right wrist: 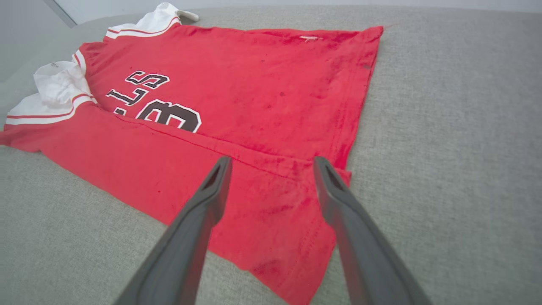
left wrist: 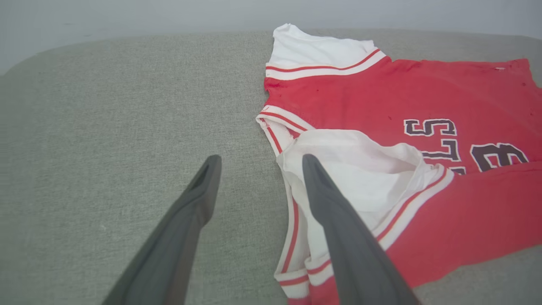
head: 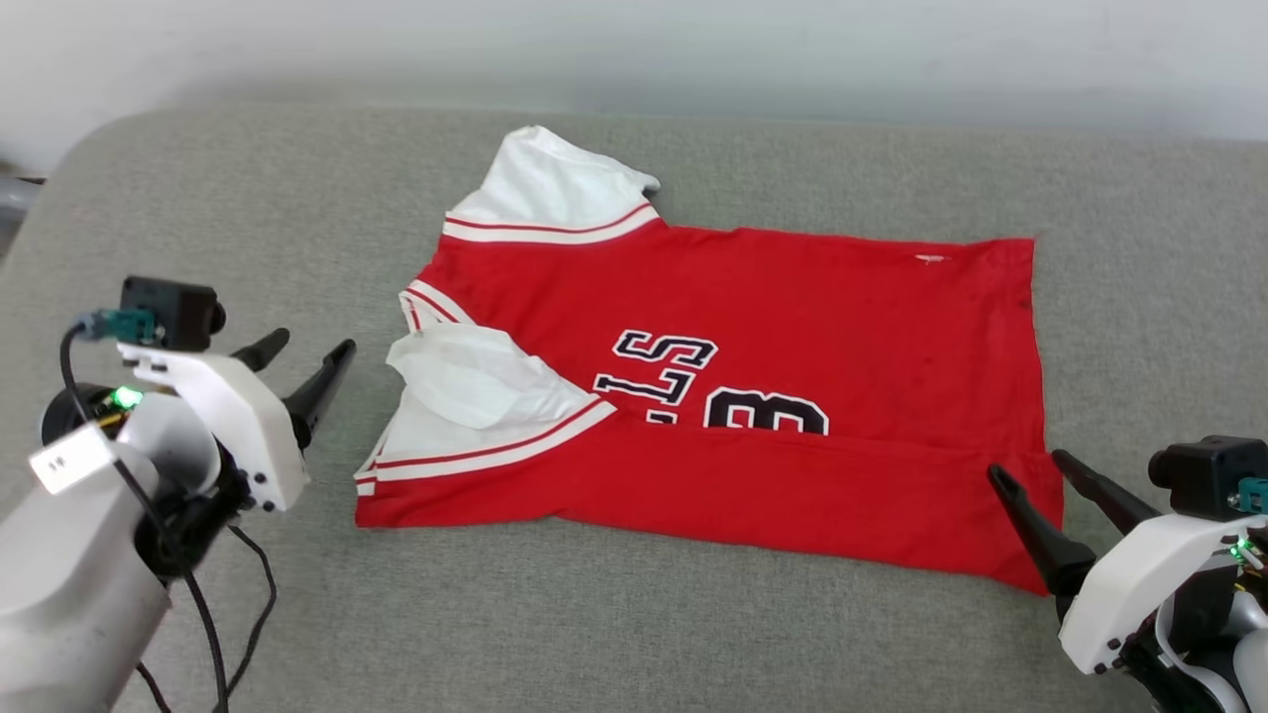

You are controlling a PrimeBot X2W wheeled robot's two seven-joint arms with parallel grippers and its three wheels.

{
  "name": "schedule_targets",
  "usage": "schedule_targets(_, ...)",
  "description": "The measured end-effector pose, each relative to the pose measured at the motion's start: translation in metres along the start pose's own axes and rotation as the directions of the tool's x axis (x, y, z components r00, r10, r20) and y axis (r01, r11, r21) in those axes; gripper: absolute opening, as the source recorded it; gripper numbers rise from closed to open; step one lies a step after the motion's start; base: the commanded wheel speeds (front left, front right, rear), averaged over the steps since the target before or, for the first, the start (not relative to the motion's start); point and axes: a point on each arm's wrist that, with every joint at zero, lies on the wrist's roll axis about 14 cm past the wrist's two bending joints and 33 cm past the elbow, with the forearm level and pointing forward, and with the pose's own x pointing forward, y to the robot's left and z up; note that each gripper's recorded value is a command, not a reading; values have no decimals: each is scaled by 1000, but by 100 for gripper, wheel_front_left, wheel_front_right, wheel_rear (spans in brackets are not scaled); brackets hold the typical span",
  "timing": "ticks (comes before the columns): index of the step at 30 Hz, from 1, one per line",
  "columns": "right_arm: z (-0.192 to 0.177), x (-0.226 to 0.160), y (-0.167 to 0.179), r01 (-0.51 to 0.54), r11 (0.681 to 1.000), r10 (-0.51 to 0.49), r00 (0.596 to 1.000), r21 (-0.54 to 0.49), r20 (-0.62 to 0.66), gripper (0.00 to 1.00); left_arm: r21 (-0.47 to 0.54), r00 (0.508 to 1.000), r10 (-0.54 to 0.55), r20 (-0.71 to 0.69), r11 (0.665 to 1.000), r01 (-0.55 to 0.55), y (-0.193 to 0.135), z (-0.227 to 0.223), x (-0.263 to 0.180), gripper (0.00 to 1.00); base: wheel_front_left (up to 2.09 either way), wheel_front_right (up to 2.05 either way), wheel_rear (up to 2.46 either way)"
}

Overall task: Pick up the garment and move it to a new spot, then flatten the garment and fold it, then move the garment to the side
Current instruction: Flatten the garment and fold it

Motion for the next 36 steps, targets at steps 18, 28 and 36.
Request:
schedule_targets(18, 3, 4, 8, -15, 1000, 15, 1000, -6, 7, 100, 11, 880, -82, -467, 995, 98, -24, -60, -14, 100, 0, 0, 0)
schedule_targets(28, 2, 8, 0, 3, 1000, -3, 1000, -1, 3, 100, 6, 771, -72, -633, 995, 99, -25, -112, -8, 100, 0, 0, 0)
schedule_targets(36, 15, 8, -5, 10, 1000, -10, 1000, -27, 24, 100, -1, 767, -81, -636, 995, 104, -29, -114, -4, 0, 0, 0, 0)
